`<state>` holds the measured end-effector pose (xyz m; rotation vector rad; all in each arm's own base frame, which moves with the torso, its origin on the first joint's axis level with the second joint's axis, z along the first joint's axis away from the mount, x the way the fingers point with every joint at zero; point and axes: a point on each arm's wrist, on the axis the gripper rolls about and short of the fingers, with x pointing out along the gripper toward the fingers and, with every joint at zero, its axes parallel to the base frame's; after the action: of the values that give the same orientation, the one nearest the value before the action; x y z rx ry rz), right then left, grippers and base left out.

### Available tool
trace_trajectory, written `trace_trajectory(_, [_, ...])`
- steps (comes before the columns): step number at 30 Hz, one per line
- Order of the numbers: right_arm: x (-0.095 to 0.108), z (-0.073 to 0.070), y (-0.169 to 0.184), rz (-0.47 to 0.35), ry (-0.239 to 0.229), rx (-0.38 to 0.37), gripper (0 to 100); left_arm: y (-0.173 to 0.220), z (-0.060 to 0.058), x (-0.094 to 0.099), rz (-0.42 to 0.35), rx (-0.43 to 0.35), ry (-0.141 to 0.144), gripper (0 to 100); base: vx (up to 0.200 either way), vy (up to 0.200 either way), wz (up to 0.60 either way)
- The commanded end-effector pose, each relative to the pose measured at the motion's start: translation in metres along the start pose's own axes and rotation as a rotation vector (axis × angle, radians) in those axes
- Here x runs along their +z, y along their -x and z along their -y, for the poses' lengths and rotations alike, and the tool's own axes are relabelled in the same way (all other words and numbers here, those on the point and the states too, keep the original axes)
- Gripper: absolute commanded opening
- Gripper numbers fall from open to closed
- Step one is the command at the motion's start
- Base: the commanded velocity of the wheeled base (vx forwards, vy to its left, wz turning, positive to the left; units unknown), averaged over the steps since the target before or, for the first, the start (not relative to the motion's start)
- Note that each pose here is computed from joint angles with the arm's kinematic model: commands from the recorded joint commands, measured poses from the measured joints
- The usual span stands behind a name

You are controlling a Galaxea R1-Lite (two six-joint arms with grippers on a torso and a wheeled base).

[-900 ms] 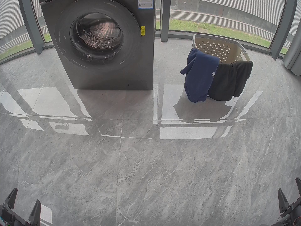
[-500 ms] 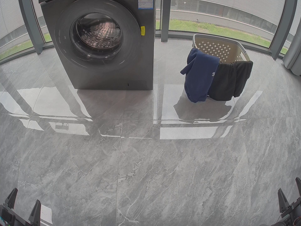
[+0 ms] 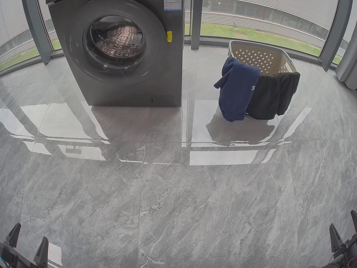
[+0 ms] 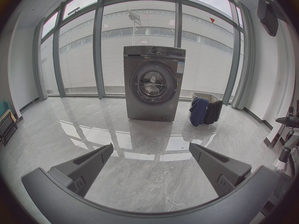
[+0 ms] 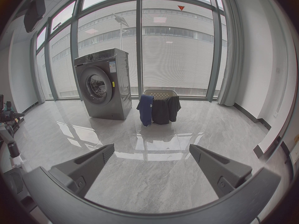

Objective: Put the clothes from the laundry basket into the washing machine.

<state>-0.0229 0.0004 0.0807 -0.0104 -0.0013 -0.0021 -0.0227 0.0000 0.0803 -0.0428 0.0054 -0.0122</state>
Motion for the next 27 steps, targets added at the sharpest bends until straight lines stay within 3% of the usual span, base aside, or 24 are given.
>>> trace_trajectory(1, [-0.0053,-0.0001,0.0,-0.001,0.0,0.001,100,0.0002,-0.0002,-0.0049,0.002,0.0,0.002,100,0.2,0.0,0.0])
trace_trajectory(17, [-0.0053,-0.0001,0.0,-0.001,0.0,0.001,100,0.0002,-0.0003,-0.0049,0.002,0.002,0.003,100,0.2,0.0,0.0])
trace_trajectory(27, [-0.0053,-0.0001,0.0,-0.001,0.0,0.001,100,0.0002,-0.0003,-0.0049,0.002,0.002,0.005,100,0.0,0.0,0.0])
